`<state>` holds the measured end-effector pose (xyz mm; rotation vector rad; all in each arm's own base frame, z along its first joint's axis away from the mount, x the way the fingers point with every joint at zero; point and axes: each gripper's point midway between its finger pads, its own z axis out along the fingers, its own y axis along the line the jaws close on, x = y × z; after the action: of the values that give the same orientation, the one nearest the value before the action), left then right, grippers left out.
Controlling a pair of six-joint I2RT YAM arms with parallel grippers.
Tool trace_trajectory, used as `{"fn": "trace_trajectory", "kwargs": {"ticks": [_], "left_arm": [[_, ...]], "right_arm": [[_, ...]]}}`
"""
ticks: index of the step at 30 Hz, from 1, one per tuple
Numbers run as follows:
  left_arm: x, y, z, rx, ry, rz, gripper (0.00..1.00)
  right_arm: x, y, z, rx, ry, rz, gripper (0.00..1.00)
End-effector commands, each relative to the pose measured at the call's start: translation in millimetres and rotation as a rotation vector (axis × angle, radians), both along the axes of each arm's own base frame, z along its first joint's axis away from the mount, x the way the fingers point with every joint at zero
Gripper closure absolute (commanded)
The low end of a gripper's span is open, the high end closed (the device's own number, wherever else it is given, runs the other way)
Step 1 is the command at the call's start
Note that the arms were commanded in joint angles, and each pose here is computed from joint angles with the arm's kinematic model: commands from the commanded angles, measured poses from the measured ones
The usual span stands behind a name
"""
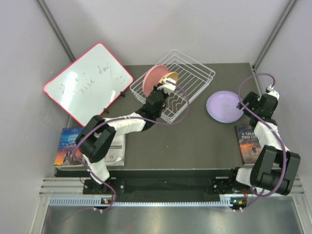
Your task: Unload the plates from the dish rack
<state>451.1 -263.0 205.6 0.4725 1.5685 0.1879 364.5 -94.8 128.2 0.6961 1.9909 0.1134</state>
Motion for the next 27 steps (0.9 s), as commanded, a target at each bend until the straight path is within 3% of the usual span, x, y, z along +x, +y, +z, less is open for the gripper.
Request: {"fn": "trace_trajectory", "kwargs": {"ticks": [1,10,27], "left_arm": [[0.2,4.2,55.4,-0.023,-0.172,0.104,1.00],[-10.4,22.6,96.7,-0.008,-0.271,0.235,1.00],[-45.6,21.3,180.1,-0.186,-0.224,0.094,1.00]], "right_arm": [[6.5,-2.6,11.0,-0.028,-0.043,0.011,0.21],[4.1,-0.4,20.8,-0.031,-0.067,0.018,0.21],[9.8,36.2,47.4,0.016,-0.144,0.150,0.20]]}}
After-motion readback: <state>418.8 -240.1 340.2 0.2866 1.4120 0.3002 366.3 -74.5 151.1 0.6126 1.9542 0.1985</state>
